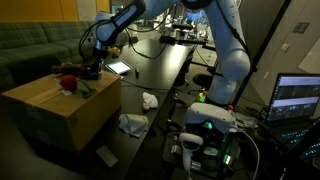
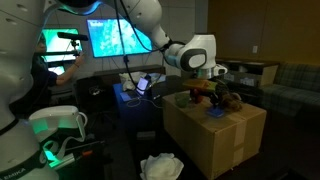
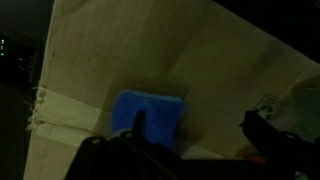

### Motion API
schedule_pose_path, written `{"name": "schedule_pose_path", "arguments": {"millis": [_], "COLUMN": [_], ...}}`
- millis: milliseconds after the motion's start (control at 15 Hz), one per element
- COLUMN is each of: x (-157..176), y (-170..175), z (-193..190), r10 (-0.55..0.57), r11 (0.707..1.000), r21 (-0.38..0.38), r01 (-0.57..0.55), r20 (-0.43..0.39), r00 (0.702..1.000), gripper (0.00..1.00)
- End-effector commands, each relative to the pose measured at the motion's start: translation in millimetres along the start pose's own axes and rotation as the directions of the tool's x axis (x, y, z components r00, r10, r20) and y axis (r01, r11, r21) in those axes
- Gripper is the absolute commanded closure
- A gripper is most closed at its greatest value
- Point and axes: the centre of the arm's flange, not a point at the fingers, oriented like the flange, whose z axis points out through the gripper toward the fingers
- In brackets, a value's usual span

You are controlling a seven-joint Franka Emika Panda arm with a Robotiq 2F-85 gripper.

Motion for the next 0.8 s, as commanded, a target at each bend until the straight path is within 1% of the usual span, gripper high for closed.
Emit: {"name": "schedule_pose_path", "arguments": {"millis": [0, 733], "x": [20, 26], "y": [18, 50], "z": [9, 32], "r10": [-0.012, 0.000], "r11": [1.000, 1.000], "r21": [0.022, 0.023], "r01": [0.013, 0.001], "r20": [-0.035, -0.046], "r00": [0.999, 0.999], "gripper": [0.00, 0.00]}}
